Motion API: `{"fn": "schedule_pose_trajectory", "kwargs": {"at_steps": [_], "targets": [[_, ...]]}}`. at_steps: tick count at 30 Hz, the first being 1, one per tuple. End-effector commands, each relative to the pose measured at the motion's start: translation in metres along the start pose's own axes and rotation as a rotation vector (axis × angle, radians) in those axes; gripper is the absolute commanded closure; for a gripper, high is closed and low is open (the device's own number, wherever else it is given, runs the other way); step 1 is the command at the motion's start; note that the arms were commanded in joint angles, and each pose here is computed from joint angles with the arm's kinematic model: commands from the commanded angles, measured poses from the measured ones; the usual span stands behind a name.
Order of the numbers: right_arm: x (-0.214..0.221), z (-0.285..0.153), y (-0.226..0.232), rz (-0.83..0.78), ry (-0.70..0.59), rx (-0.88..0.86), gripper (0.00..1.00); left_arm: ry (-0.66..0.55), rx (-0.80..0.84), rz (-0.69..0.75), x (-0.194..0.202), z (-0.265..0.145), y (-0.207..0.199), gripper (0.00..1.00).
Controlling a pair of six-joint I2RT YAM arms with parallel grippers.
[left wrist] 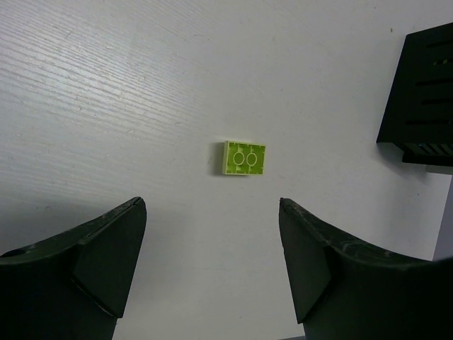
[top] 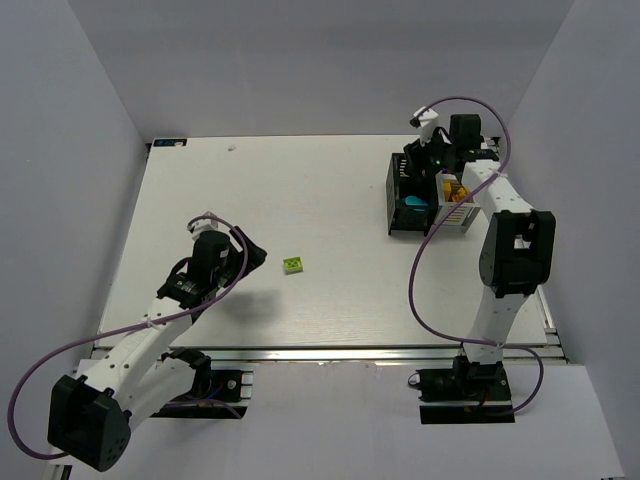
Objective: Sort the legos into containers by color
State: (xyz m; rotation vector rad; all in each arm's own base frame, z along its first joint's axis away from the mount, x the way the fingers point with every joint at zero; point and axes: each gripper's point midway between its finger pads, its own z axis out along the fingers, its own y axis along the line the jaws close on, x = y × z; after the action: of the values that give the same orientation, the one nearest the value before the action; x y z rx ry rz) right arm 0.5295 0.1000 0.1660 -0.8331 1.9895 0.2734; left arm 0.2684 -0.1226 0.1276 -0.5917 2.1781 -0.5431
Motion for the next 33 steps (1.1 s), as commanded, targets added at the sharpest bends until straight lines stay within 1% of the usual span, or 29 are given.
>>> {"fn": "schedule_pose_trajectory", "kwargs": {"at_steps": [1,2,4,5,7,8,9,10,11,12,14,15,16,17,18,19,20,21,22,23,24,25,26,27,28,29,30,32,33], "targets": [[-0.040,-0.015,-0.009,-0.062,-0.088,0.020,0.29,-0.014,0.029,-0.014,-0.006,-0.003,-0.008,0.15],[-0.046,-0.018,-0.005,-0.076,-0.110,-0.002,0.28,-0.015,0.030,-0.016,-0.006,-0.004,-0.007,0.15],[-0.060,-0.032,0.006,-0.112,-0.152,-0.035,0.12,-0.014,0.031,-0.024,-0.004,-0.004,-0.006,0.15],[-0.068,-0.037,0.019,-0.135,-0.194,-0.102,0.11,-0.013,0.030,-0.025,-0.003,-0.004,-0.005,0.15],[-0.084,-0.055,0.040,-0.192,-0.272,-0.182,0.11,-0.015,0.030,-0.030,-0.003,-0.004,-0.005,0.15],[-0.080,-0.059,0.068,-0.200,-0.320,-0.305,0.11,-0.018,0.031,-0.030,-0.004,-0.005,-0.005,0.15],[-0.088,-0.071,0.087,-0.253,-0.363,-0.357,0.11,-0.018,0.028,-0.028,-0.004,-0.005,-0.004,0.15],[-0.086,-0.075,0.104,-0.283,-0.379,-0.408,0.10,-0.021,0.025,-0.027,-0.004,-0.005,-0.004,0.15],[-0.077,-0.075,0.125,-0.304,-0.380,-0.475,0.11,-0.021,0.023,-0.025,-0.005,-0.005,-0.004,0.14],[-0.072,-0.079,0.156,-0.371,-0.365,-0.547,0.11,-0.023,0.023,-0.025,-0.006,-0.006,-0.004,0.14],[-0.055,-0.076,0.186,-0.388,-0.306,-0.604,0.11,-0.027,0.018,-0.023,-0.007,-0.006,-0.004,0.14],[-0.050,-0.074,0.215,-0.401,-0.276,-0.661,0.18,-0.030,0.021,-0.024,-0.008,-0.007,-0.005,0.14],[-0.045,-0.071,0.227,-0.400,-0.249,-0.677,0.23,-0.029,0.016,-0.022,-0.008,-0.007,-0.004,0.15],[-0.038,-0.063,0.247,-0.407,-0.194,-0.681,0.30,-0.032,0.014,-0.022,-0.008,-0.007,-0.003,0.15],[-0.035,-0.056,0.255,-0.384,-0.168,-0.672,0.49,-0.033,0.011,-0.023,-0.009,-0.009,-0.003,0.15],[-0.032,-0.055,0.264,-0.287,-0.118,-0.677,0.57,-0.034,0.007,-0.025,-0.009,-0.010,-0.002,0.14],[-0.029,-0.051,0.272,-0.237,-0.084,-0.678,0.65,-0.050,-0.013,-0.030,-0.012,-0.010,0.002,0.15],[-0.024,-0.045,0.289,-0.187,-0.042,-0.702,0.74,-0.045,-0.048,-0.032,-0.010,-0.012,0.009,0.15],[-0.020,-0.043,0.296,-0.110,0.009,-0.689,0.74,-0.062,-0.065,-0.050,-0.014,-0.015,0.011,0.15],[-0.014,-0.042,0.321,-0.120,0.042,-0.728,0.71,-0.082,-0.096,-0.055,-0.017,-0.015,0.017,0.15],[-0.010,-0.043,0.333,-0.149,0.057,-0.748,0.52,-0.080,-0.117,-0.056,-0.016,-0.018,0.021,0.15],[-0.001,-0.041,0.341,-0.230,0.062,-0.749,0.41,-0.089,-0.117,-0.063,-0.019,-0.021,0.021,0.15],[0.001,-0.045,0.361,-0.310,0.046,-0.787,0.31,-0.093,-0.121,-0.064,-0.019,-0.022,0.023,0.15],[0.004,-0.046,0.369,-0.375,0.026,-0.804,0.14,-0.094,-0.123,-0.065,-0.019,-0.024,0.024,0.15],[0.011,-0.046,0.377,-0.423,0.001,-0.838,0.11,-0.099,-0.116,-0.067,-0.019,-0.026,0.024,0.15],[0.014,-0.046,0.383,-0.543,-0.055,-0.882,0.11,-0.100,-0.115,-0.071,-0.018,-0.028,0.025,0.15],[0.017,-0.045,0.386,-0.595,-0.086,-0.914,0.11,-0.099,-0.114,-0.075,-0.017,-0.029,0.026,0.15],[0.028,-0.041,0.394,-0.671,-0.110,-0.977,0.11,-0.100,-0.106,-0.079,-0.015,-0.033,0.027,0.15],[0.031,-0.037,0.396,-0.779,-0.154,-1.006,0.11,-0.095,-0.112,-0.080,-0.013,-0.034,0.030,0.15]]}}
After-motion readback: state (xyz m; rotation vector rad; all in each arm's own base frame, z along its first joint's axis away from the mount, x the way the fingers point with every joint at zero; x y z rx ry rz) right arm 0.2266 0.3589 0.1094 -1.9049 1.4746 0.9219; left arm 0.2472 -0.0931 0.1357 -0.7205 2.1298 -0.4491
